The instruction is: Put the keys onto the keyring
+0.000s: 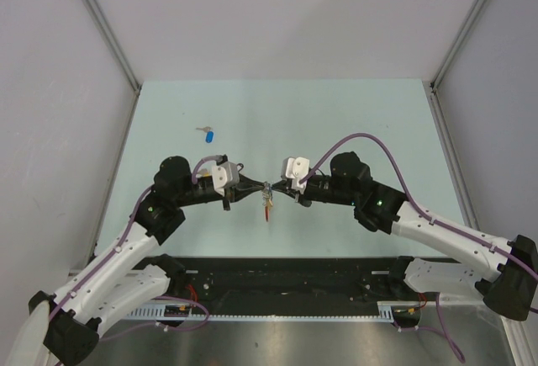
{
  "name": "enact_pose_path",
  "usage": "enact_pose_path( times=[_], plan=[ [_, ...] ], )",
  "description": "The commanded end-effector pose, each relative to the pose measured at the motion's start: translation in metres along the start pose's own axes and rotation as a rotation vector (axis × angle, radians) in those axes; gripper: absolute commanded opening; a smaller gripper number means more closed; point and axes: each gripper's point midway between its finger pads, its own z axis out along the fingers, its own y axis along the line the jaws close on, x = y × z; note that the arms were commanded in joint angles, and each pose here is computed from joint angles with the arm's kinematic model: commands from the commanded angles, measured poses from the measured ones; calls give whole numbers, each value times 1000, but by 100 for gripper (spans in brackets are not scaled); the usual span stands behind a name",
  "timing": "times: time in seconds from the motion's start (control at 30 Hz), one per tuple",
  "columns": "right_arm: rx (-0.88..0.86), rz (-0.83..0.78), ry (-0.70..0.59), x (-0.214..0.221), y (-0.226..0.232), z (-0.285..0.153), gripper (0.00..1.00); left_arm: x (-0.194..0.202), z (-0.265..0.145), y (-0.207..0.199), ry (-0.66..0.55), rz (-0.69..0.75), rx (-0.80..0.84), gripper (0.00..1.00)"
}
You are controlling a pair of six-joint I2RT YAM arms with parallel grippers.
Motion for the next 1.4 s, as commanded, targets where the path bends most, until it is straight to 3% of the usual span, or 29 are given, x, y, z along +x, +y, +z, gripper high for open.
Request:
enact_pose_path(
  times=[0.0, 0.1, 0.33, 0.57, 0.8, 0.9, 1.37],
  plan=[
    [33, -20, -24, -9, -8, -1, 0, -20, 0, 2, -68, 38, -16, 0],
    [67, -51, -21, -11, -14, -6, 0, -20, -1, 3, -58, 37, -22, 4],
    [80, -109, -8, -13, -16, -15, 0, -16, -4, 0, -18, 46, 9, 29],
    [42, -139, 22, -10, -9, -14, 0, -12, -1, -7, -5, 20, 66, 41],
    [9, -155, 28, -10, -3, -13, 0, -6, 9, -8, 24, -32, 126, 40],
    [1, -159, 30, -10, 0, -13, 0, -1, 13, -9, 44, -62, 155, 32],
    [-11, -174, 18, -15, 6, -13, 0, 10, 18, -15, 80, -110, 206, 28]
  ],
)
